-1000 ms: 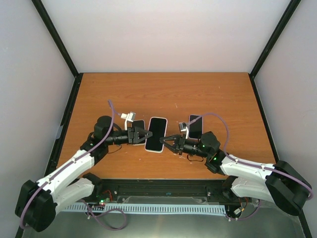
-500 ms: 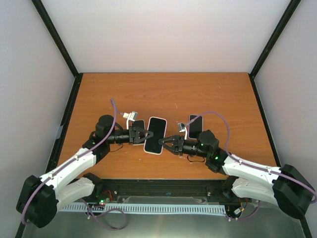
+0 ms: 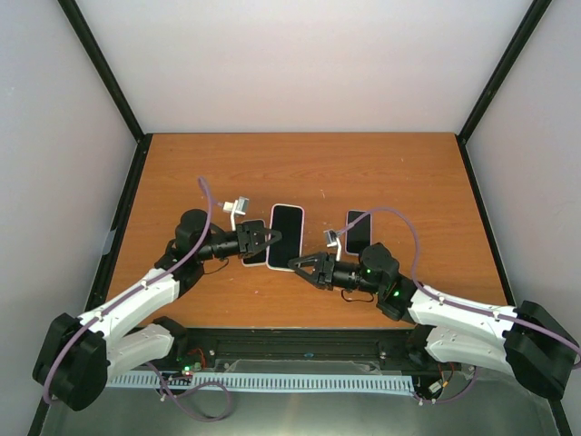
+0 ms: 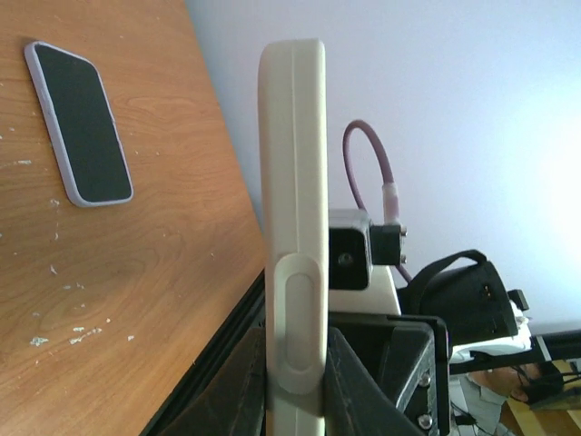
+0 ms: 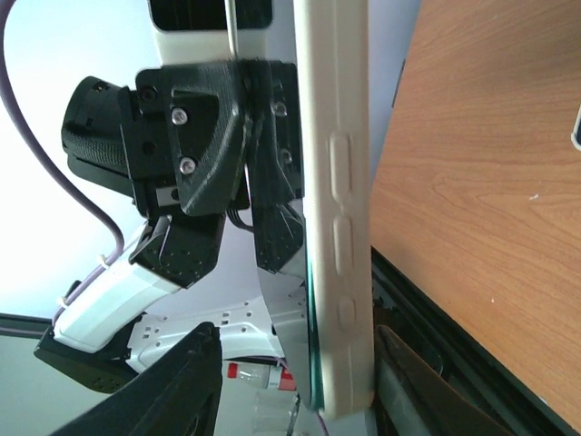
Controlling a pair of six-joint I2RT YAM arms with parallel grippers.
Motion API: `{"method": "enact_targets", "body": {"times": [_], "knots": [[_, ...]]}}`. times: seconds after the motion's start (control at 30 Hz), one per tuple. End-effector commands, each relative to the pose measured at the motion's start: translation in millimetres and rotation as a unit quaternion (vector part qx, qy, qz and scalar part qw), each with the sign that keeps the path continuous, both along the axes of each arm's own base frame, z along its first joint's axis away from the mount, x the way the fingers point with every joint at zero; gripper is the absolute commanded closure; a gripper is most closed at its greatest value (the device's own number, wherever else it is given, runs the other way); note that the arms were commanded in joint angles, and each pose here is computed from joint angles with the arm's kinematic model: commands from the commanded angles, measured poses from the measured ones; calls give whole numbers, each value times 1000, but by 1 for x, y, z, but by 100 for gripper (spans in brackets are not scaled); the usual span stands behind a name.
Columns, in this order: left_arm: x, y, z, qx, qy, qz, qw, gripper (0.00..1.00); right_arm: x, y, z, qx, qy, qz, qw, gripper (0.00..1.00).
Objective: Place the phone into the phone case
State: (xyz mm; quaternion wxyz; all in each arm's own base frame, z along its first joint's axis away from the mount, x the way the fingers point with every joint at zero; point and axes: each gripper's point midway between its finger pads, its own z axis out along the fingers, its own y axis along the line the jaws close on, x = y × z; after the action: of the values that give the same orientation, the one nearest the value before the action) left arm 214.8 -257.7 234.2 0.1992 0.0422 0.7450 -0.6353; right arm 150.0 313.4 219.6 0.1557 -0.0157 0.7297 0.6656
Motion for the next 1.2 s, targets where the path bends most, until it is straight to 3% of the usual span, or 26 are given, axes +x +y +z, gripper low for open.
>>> {"method": "enact_targets", "body": {"times": [0.0, 0.2, 0.37, 0.6, 0.67, 0.9, 1.07, 1.17], "knots": [[11, 2, 27, -33, -46, 25, 998, 100, -7, 2, 5, 14, -5, 8, 1000, 60], [15, 3, 18, -16, -48, 38, 998, 100, -5, -2, 8, 23, -2, -3, 1000, 83], [18, 5, 8, 5, -48, 47, 998, 100, -4, -3, 11, 30, 1, -8, 1000, 96], [16, 4, 8, 6, -50, 39, 998, 100, -4, -1, 9, 34, 11, -7, 999, 97], [14, 3, 8, 5, -48, 32, 998, 100, -3, -1, 10, 35, 5, -8, 999, 90], [-12, -1, 16, -11, -52, -35, 998, 100, 7, -16, 18, 0, -40, -57, 998, 38], [-33, -2, 19, -20, -65, -86, 994, 100, 17, -20, 27, -35, -60, -87, 994, 29], [-41, -4, 16, -21, -68, -118, 990, 100, 22, -18, 32, -35, -65, -94, 993, 29]]}}
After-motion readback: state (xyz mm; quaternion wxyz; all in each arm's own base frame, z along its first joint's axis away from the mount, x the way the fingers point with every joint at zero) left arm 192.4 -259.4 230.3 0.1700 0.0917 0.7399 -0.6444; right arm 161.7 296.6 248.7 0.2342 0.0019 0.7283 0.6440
